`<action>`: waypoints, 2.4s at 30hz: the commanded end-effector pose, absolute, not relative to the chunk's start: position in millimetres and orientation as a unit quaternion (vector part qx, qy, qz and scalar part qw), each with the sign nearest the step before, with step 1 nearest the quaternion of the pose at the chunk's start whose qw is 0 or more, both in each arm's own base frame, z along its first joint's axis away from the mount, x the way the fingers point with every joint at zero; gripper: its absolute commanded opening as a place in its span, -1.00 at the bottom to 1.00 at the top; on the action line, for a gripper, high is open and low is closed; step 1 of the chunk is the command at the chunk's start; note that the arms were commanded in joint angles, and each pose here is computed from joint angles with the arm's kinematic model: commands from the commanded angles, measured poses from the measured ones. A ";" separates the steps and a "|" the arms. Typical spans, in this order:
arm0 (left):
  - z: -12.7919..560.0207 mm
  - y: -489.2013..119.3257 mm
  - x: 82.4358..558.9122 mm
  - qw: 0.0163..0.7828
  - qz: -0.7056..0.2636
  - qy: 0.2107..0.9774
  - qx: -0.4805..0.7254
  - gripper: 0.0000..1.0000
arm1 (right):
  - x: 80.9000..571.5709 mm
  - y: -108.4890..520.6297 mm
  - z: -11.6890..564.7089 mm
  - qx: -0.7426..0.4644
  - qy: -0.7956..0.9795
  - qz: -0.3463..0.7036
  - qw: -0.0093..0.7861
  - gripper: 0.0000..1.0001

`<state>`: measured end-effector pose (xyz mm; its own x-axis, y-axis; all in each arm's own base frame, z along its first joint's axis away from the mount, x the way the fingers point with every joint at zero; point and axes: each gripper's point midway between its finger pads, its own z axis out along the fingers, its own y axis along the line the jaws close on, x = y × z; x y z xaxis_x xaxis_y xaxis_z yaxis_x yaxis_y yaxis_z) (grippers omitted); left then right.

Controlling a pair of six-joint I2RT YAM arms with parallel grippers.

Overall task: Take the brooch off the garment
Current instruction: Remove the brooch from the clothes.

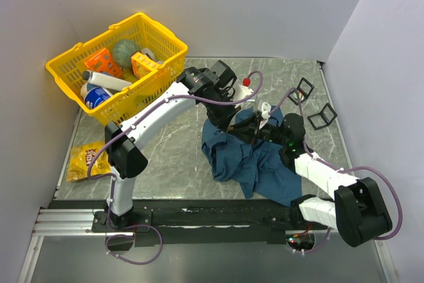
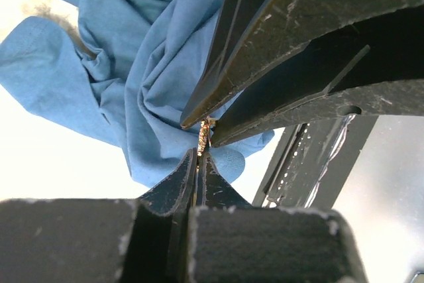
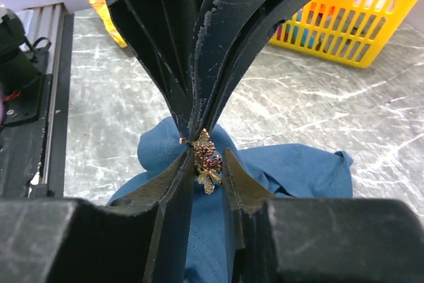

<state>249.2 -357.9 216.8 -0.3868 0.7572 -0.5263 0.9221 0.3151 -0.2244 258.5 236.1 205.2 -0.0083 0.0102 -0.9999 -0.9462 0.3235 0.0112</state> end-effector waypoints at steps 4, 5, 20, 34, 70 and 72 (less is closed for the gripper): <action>239.9 -375.4 217.2 0.161 -0.303 0.762 0.550 -0.98 | 293.3 225.6 240.2 -0.355 0.570 0.349 0.653 -0.32; 238.9 -375.7 217.4 0.161 -0.302 0.762 0.549 -0.98 | 291.5 225.8 242.8 -0.357 0.565 0.352 0.655 -0.20; 246.4 -367.0 229.4 0.197 -0.266 0.771 0.544 -0.98 | 244.6 197.0 264.9 -0.453 0.523 0.419 0.588 0.32; 269.3 -331.6 262.7 0.282 -0.154 0.784 0.530 -0.98 | 203.3 197.1 169.6 -0.531 0.572 0.421 0.462 0.45; 298.0 -252.7 233.2 0.289 -0.099 0.780 0.546 -0.98 | 251.5 183.5 176.6 -0.489 0.658 0.333 0.465 -0.51; 307.6 -267.8 234.8 0.314 -0.129 0.760 0.553 -0.98 | 241.0 186.6 191.4 -0.503 0.627 0.348 0.482 -0.14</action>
<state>241.2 -248.1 272.4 -0.2958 0.8267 -0.4786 0.8946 0.4154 0.1648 254.7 180.3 146.2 -0.1745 -0.4035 -0.8982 -0.9401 0.3396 0.0301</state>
